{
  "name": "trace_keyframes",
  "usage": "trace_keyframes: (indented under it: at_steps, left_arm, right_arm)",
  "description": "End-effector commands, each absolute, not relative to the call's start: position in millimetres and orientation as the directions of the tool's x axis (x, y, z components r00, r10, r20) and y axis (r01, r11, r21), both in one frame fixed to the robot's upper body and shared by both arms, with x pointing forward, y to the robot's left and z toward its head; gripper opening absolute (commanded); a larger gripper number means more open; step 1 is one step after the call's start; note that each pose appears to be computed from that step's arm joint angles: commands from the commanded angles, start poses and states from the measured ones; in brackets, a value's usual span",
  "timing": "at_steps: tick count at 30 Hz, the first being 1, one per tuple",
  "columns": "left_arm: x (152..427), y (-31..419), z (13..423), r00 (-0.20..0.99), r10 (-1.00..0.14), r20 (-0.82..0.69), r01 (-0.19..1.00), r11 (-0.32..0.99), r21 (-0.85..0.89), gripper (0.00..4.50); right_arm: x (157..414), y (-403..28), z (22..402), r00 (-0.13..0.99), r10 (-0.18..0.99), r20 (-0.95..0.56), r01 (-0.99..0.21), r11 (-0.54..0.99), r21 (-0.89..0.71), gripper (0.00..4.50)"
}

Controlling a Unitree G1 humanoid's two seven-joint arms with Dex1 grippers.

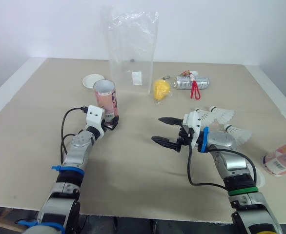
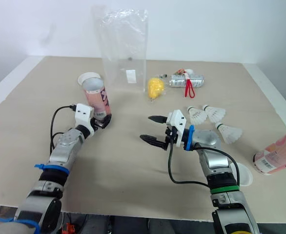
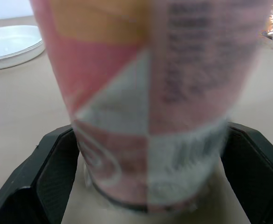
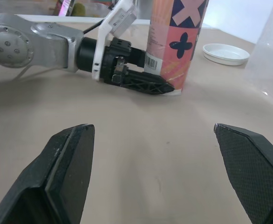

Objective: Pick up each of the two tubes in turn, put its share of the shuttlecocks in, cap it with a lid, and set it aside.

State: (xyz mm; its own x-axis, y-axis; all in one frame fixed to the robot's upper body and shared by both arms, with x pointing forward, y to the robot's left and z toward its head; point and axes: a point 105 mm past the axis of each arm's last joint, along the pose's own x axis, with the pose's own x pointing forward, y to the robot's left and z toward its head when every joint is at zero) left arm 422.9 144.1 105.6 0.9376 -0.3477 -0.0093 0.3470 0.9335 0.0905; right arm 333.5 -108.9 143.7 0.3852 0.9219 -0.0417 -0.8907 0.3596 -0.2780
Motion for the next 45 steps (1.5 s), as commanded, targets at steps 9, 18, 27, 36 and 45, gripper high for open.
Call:
trace_keyframes:
  at_steps: [9,18,27,36,45]
  left_arm:
    - [434.7,146.2,104.8,0.923,-0.384,-0.016,0.384,0.919,0.093,4.50]
    - [433.2,156.6,104.1,0.935,-0.353,0.006,0.353,0.934,0.050,4.00]
    - [430.8,161.4,99.0,0.935,-0.356,-0.012,0.356,0.933,0.059,4.00]
    - [430.0,161.4,96.3,0.935,-0.353,-0.017,0.354,0.933,0.069,4.00]
    - [430.5,166.6,98.5,0.942,-0.337,-0.005,0.336,0.939,0.078,4.00]
  right_arm:
    - [326.8,-103.2,158.5,0.373,0.928,-0.011,-0.881,0.350,-0.317,4.40]
    - [327.1,-103.2,159.5,0.376,0.927,-0.015,-0.880,0.351,-0.320,4.50]
    - [327.1,-100.5,157.0,0.370,0.929,-0.021,-0.884,0.345,-0.316,4.50]
    - [325.3,-100.4,153.6,0.369,0.929,-0.031,-0.887,0.342,-0.309,4.50]
    - [325.0,-100.9,151.5,0.376,0.926,-0.033,-0.887,0.349,-0.301,4.50]
